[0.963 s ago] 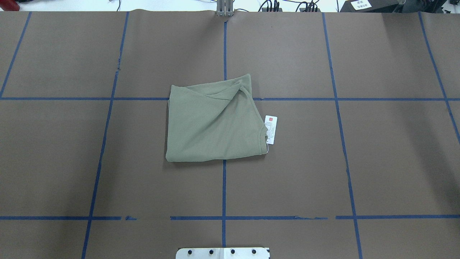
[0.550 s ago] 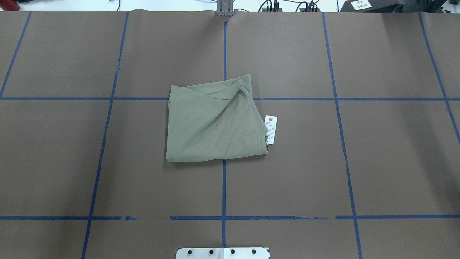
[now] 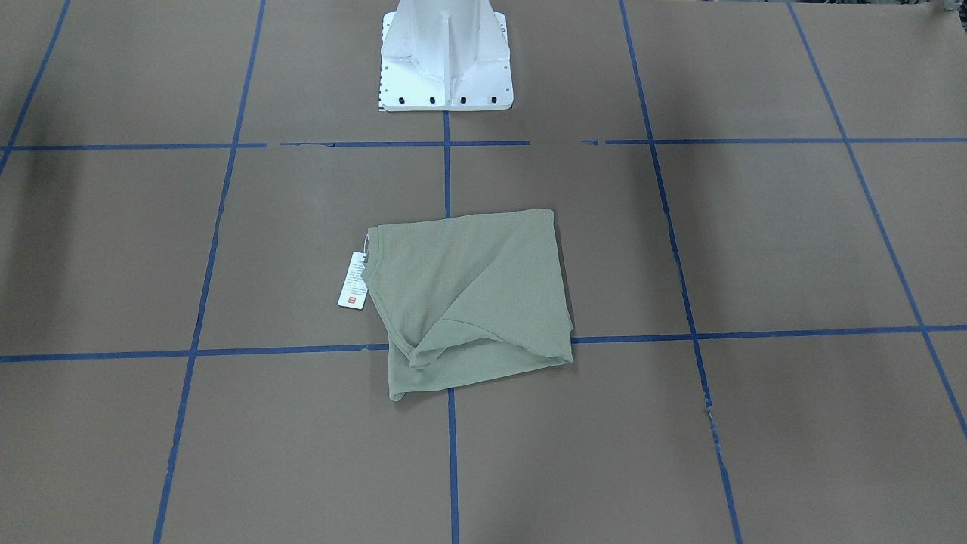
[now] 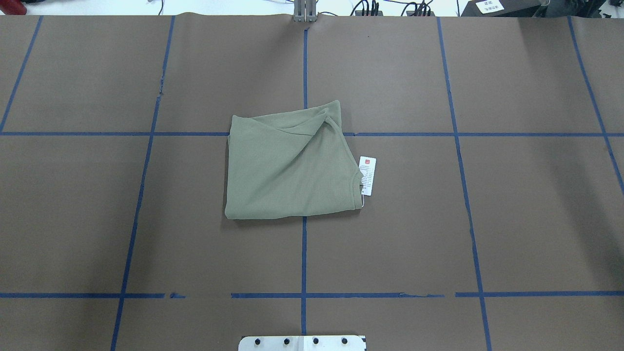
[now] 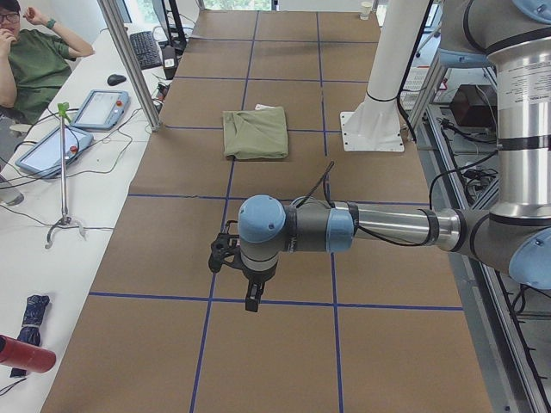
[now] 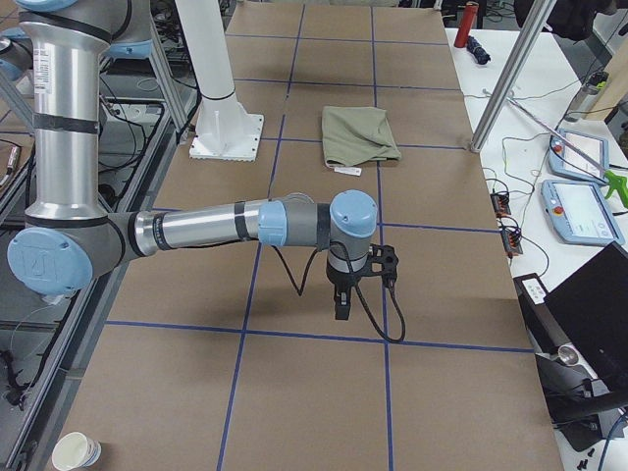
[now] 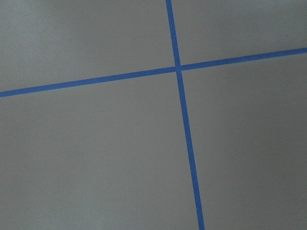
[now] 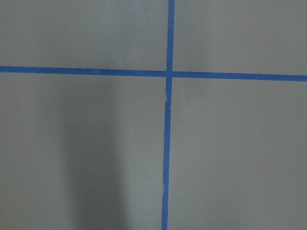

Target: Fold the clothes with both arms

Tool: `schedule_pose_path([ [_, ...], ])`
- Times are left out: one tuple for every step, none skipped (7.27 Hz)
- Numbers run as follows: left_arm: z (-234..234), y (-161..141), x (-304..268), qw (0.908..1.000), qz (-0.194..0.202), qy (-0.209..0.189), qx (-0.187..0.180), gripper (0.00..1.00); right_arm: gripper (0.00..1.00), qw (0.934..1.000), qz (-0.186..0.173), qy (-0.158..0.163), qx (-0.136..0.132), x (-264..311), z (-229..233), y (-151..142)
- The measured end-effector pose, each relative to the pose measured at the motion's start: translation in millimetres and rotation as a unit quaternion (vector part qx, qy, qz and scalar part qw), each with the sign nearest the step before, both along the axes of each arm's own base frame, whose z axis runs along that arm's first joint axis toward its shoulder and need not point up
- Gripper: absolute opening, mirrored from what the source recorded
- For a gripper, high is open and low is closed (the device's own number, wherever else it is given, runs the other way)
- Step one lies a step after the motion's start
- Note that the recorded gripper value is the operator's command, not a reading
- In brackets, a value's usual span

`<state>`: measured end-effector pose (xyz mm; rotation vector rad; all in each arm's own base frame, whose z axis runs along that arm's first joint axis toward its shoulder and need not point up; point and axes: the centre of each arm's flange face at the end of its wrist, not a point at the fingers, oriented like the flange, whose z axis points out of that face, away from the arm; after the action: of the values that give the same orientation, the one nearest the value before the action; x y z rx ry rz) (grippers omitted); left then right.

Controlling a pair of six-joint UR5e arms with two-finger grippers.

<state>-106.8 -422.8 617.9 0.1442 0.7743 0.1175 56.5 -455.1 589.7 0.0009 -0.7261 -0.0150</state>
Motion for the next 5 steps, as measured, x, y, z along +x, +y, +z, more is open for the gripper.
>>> schedule_pose_path([
  [-3.1,-0.9,-0.1,1.0,0.001,0.0,0.005,1.0,1.0,1.0,0.0,-0.001,0.001,-0.3,-0.8,-0.4],
  [-6.7,-1.4,0.1,0.9999,0.001,-0.001,0.01,1.0,1.0,1.0,-0.001,-0.001,0.003,-0.5,-2.2,-1.2],
  [-8.6,-1.7,0.2,0.9999,0.001,-0.001,0.013,1.0,1.0,1.0,-0.001,-0.001,0.005,-0.6,-3.5,-1.9],
  [-9.4,-1.7,0.2,0.9999,0.001,-0.002,0.014,1.0,1.0,1.0,-0.001,-0.001,0.006,-0.8,-4.7,-2.6],
  [-9.8,-1.7,0.1,0.9999,0.001,-0.002,0.014,1.0,1.0,1.0,-0.001,-0.001,0.007,-0.8,-5.4,-3.1],
])
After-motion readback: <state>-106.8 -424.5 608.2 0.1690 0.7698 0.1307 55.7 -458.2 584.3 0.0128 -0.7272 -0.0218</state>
